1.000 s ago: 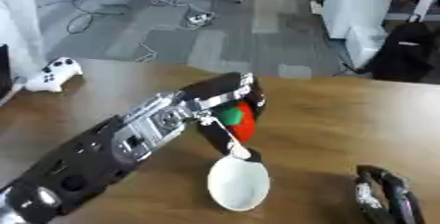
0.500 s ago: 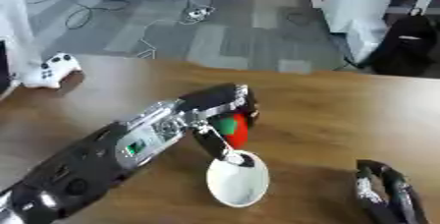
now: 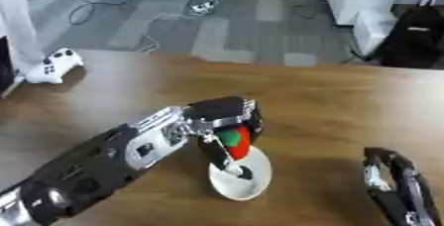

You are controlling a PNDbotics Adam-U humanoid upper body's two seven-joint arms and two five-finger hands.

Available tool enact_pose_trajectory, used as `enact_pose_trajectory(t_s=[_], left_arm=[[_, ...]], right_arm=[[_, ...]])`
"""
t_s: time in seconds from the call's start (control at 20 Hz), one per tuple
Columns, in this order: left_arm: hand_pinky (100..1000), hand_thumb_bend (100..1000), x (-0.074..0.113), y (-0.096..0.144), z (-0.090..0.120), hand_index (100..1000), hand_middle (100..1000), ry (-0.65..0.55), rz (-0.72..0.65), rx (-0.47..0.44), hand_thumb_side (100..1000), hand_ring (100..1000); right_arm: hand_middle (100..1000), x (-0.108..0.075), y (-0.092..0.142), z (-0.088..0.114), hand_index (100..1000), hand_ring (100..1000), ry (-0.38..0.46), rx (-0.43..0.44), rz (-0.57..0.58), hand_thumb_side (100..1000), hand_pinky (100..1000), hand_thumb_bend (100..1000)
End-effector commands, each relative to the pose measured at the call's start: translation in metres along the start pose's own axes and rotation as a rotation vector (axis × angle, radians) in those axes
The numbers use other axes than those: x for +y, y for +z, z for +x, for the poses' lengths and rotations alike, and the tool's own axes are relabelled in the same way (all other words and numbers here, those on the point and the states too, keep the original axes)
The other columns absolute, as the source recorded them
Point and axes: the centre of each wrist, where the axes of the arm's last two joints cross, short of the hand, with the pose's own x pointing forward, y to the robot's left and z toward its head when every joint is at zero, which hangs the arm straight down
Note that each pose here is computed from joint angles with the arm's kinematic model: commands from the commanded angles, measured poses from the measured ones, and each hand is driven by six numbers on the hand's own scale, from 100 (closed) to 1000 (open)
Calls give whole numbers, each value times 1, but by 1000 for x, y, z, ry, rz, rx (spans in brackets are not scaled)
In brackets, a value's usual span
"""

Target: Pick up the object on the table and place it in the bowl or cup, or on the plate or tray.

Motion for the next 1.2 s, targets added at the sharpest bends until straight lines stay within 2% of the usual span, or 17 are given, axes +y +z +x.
enact_pose_trajectory(t_s=[0.05,0.35,0.45,0.65,0.85,1.0,1.05,1.2], left_arm=[[492,601,7,-2,1,319,146,-15,2,-14,100,100],[498,607,6,-2,0,324,149,-15,-6,-15,100,100],[531,636,6,-2,1,334,163,-16,-6,-17,100,100],[673,749,9,-2,1,393,265,-30,-2,-32,100,230],[729,756,11,-2,2,434,338,-41,2,-45,123,290],[780,786,10,-3,3,468,402,-44,-1,-57,216,357],[821,813,10,-4,3,491,455,-46,0,-64,289,411],[872,872,10,-4,4,549,542,-47,8,-78,413,495]], right_arm=[[514,-6,-12,15,713,738,14,-59,1,408,897,100],[514,-7,-14,17,713,738,18,-64,4,408,897,100],[514,-7,-14,16,712,737,19,-63,4,408,897,100],[514,-6,-13,15,711,737,20,-57,5,407,898,100],[514,-6,-13,14,711,737,21,-55,8,407,898,100],[514,-6,-13,14,711,737,23,-55,6,407,898,100],[514,-6,-13,14,711,737,24,-55,5,407,898,100],[514,-6,-13,14,711,737,26,-55,5,406,899,100]])
